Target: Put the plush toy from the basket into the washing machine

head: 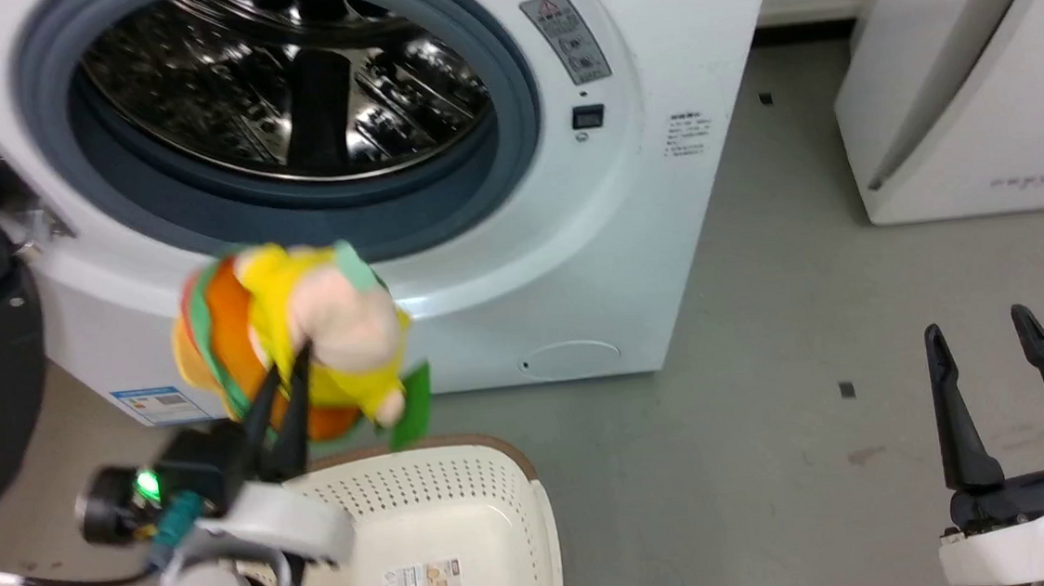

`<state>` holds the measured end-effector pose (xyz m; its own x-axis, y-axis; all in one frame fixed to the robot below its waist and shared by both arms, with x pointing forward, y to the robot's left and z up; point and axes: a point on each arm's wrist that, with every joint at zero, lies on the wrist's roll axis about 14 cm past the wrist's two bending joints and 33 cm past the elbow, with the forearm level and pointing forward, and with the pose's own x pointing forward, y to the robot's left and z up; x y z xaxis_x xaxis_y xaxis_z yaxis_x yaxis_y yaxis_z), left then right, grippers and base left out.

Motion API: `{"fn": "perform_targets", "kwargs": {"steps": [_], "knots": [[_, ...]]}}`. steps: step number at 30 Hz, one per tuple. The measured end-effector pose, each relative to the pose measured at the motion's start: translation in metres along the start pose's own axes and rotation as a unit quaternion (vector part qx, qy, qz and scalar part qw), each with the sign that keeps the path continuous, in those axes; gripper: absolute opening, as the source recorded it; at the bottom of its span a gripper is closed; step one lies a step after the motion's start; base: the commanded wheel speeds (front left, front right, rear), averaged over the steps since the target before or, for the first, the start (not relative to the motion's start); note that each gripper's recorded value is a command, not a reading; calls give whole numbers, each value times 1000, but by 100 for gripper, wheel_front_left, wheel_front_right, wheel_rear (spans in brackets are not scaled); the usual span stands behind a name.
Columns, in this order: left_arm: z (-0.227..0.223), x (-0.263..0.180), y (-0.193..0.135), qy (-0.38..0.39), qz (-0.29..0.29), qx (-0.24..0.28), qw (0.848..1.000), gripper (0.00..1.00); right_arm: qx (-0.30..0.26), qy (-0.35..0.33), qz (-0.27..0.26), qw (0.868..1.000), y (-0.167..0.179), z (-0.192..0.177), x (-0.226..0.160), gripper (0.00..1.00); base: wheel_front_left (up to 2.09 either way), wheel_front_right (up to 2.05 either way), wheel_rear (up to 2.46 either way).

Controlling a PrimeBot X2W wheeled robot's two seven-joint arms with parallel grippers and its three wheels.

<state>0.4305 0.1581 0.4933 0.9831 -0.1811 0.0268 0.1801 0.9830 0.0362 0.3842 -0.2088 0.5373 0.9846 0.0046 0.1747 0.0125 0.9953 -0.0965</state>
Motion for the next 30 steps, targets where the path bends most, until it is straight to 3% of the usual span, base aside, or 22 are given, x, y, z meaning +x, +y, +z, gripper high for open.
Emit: {"fn": "perform_targets", "kwargs": {"steps": [7,15,23,30], "knots": [[30,56,13,-54,-12,24,998,0,-8,23,-15,1000,-10,-18,6,100,0,0,0],[38,152,21,-57,-41,56,996,0,-9,56,-38,998,-25,-48,19,100,0,0,0],[16,249,42,-22,-43,96,994,0,-13,108,-54,993,-37,-94,28,100,0,0,0],[-36,309,50,50,-43,126,990,0,-10,156,-59,986,-39,-133,26,100,0,0,0]]}}
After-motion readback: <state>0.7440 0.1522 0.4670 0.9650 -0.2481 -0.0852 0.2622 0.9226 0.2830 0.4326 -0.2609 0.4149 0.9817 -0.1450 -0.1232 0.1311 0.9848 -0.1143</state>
